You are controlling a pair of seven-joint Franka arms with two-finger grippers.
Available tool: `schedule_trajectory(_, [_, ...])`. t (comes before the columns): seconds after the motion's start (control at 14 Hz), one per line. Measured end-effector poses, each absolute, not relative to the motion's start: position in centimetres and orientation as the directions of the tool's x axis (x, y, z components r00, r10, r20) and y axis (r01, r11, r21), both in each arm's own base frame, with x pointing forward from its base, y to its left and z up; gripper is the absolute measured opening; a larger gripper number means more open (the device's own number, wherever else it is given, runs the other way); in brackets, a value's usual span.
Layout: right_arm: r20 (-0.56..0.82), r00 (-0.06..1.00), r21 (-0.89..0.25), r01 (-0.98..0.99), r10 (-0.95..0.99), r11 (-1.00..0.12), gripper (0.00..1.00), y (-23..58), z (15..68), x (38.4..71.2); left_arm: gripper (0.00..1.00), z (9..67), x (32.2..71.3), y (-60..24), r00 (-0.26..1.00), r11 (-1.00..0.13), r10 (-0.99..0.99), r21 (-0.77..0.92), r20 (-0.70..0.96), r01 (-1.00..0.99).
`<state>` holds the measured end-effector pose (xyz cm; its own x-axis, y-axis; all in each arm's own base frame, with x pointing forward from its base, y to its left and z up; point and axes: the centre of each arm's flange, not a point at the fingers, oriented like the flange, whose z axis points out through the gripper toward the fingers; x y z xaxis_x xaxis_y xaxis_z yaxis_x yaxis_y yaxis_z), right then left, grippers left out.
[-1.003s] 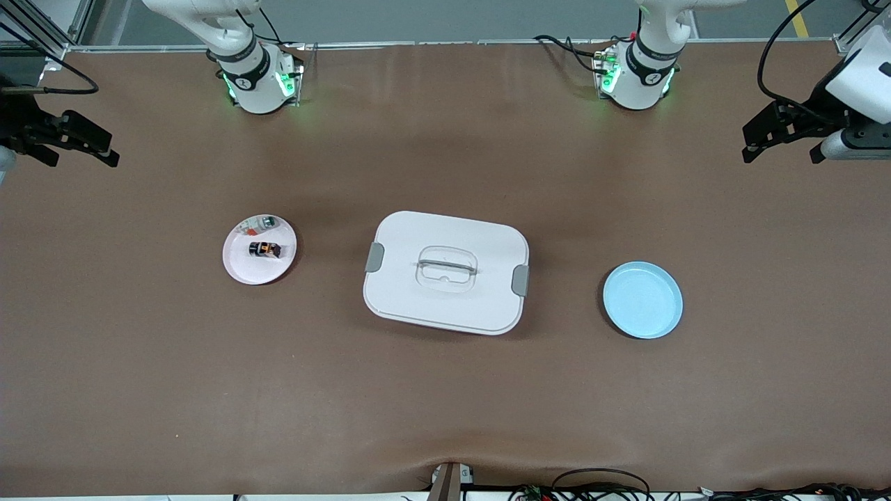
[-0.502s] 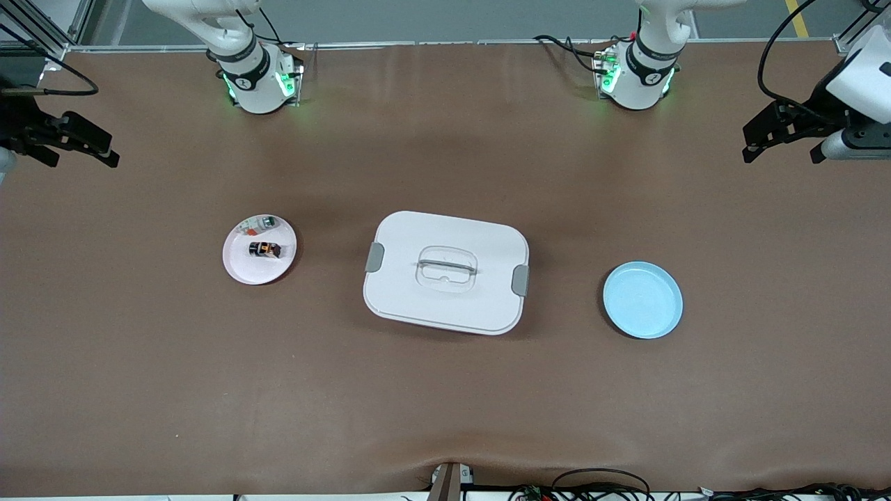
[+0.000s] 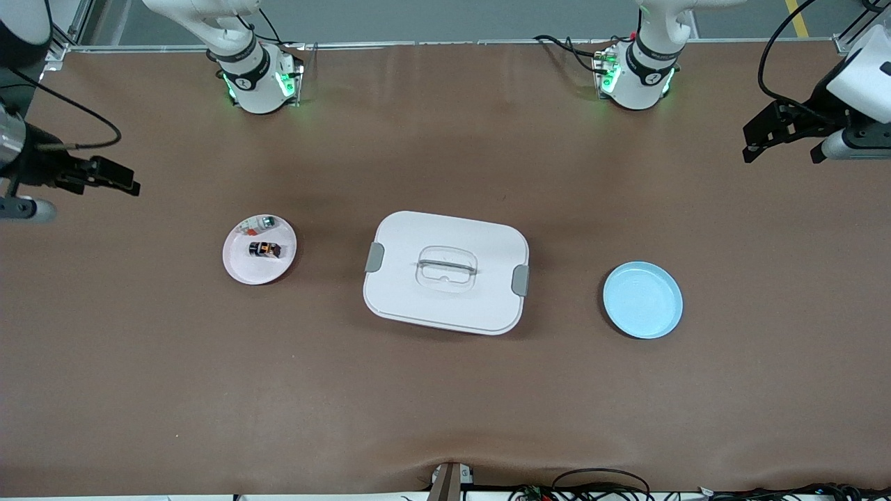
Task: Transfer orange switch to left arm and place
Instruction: 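Move the right gripper over the white dish toward the orange switch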
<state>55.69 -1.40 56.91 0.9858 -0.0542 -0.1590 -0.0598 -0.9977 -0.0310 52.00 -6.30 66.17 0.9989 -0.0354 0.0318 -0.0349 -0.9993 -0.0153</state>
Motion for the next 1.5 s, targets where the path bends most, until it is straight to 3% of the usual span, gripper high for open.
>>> schedule_trajectory(0.43, [-0.176,0.982,-0.04,-0.072,-0.064,-0.997,1.0,-2.7,54.0,56.6,1.0,66.2,52.0,-6.3,0.999,-0.999,-0.036,-0.015,0.031,-0.035])
schedule_trajectory(0.93, [-0.155,0.982,-0.115,-0.124,-0.105,-0.986,1.0,-1.8,41.2,56.1,1.0,66.1,52.0,-6.3,0.999,-0.999,-0.036,-0.015,0.03,-0.035])
schedule_trajectory(1.5, [-0.1,0.985,-0.1,-0.15,-0.14,-0.984,1.0,3.6,33.4,55.1,1.0,66.1,52.0,-6.3,0.999,-0.999,-0.036,-0.015,0.029,-0.036])
